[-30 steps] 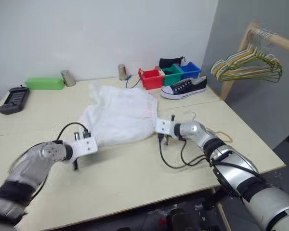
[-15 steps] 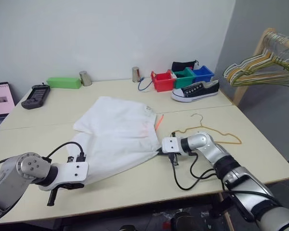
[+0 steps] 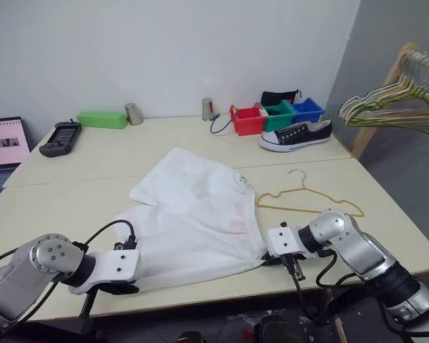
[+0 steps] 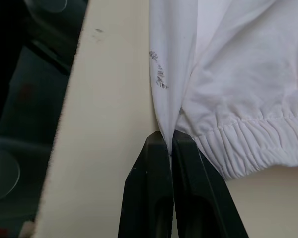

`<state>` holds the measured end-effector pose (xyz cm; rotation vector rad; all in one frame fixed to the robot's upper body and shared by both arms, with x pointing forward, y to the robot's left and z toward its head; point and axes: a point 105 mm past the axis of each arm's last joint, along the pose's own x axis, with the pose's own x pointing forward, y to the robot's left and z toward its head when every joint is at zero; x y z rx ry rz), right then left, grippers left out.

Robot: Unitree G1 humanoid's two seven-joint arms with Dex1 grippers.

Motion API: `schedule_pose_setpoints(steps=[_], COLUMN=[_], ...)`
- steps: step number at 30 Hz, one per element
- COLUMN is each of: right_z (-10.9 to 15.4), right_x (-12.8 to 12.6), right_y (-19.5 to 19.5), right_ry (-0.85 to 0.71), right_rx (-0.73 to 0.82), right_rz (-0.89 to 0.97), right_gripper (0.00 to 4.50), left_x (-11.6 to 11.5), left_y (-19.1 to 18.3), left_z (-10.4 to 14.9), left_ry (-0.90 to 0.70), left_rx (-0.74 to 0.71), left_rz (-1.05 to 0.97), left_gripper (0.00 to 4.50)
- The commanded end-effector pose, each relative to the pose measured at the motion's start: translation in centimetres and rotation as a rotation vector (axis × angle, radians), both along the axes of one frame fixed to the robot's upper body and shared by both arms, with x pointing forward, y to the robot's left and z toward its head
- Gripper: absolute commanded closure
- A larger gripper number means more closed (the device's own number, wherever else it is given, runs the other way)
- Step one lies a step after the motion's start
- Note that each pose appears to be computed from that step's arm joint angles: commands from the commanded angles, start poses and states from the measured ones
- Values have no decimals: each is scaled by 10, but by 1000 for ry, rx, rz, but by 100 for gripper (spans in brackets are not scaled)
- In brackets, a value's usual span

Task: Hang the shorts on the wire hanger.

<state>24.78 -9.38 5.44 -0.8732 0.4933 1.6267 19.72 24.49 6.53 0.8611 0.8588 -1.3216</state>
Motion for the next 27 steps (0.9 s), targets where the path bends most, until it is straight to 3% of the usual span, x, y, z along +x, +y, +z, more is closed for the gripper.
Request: schedule_pose_setpoints(steps=[1, 13, 16, 18, 19, 27], right_z=[-1, 14, 14, 15, 16, 34], right_x=[-12, -34, -28, -19, -15, -13], right_y=[-9, -4, -2, 1, 1, 0], right_ry=[65, 245, 257, 252, 246, 228], right_rx=[-51, -34, -14, 10, 16, 26], right_rz=[8, -6, -41, -79, -89, -15], right_gripper=[450, 450, 450, 450, 402, 240], left_x=[5, 0, -3, -1, 0, 0], left_y=[9, 8, 8, 7, 6, -4], left_z=[2, -4, -3, -1, 1, 32], left_ry=[-10, 21, 36, 27, 27, 57], left_rx=[39, 42, 34, 20, 10, -67], left_rz=[2, -19, -26, -27, -22, -46], left_gripper=[448, 448, 448, 402, 385, 230])
